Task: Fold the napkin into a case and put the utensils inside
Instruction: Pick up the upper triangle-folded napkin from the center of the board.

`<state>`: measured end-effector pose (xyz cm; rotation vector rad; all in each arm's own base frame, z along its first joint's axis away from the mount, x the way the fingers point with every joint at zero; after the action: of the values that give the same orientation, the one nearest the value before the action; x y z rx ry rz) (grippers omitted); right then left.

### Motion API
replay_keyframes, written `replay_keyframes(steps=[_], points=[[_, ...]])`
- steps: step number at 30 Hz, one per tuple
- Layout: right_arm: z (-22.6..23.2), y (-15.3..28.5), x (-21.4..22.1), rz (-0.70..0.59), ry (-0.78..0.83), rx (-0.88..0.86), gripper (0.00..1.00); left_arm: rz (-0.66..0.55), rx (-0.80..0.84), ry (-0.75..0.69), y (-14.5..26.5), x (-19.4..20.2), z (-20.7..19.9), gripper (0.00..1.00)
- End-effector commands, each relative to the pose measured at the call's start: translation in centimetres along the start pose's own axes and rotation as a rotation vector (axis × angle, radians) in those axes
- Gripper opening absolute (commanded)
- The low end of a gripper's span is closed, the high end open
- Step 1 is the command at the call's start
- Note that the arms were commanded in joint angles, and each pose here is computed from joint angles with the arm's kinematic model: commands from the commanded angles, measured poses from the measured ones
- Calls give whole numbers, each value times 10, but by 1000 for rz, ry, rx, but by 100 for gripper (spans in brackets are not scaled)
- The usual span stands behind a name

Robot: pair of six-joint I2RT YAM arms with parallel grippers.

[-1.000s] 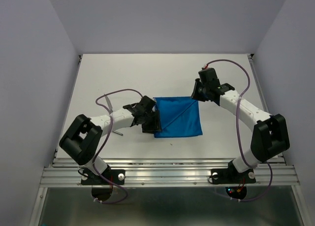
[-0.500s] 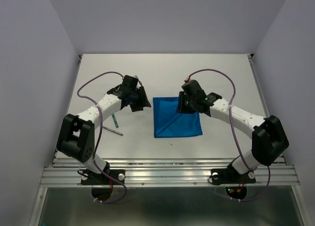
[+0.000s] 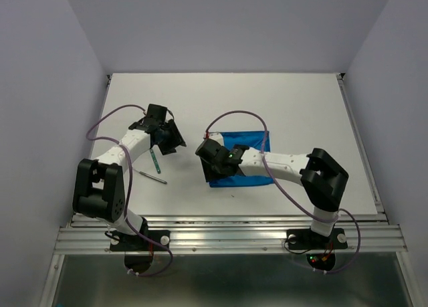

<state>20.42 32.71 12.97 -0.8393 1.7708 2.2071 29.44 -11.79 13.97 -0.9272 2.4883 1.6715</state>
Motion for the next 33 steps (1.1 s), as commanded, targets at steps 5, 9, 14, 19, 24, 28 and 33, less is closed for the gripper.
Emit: replay_keyframes(steps=[5,9,14,19,24,28,33], points=[[23,-10,1,-42,49,76,56,-21,15,-18,9,-1,5,57],[23,-20,4,-28,64,96,55,-12,7,-21,6,2,9,57],[22,-35,17,0,88,121,52,-1,3,-17,4,6,12,57],[12,-44,36,36,110,166,45,3,6,-13,3,8,13,57],[3,-40,40,20,112,180,25,16,24,-15,3,9,11,57],[-1,-35,40,-12,128,156,7,45,89,-24,2,14,4,60],[1,-27,36,-78,124,69,1,89,221,-58,2,23,-12,78]])
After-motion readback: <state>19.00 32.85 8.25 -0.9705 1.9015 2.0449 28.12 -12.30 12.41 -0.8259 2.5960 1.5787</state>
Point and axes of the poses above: each gripper's point midway between its finger pads, its own y axis back along the fingers, its own z axis along the line the jaws close on, x = y × z, the point moved 7 cm from there along y, back along the fingers, and after that the axes turned 1 degree about y, right-handed, at the moved point
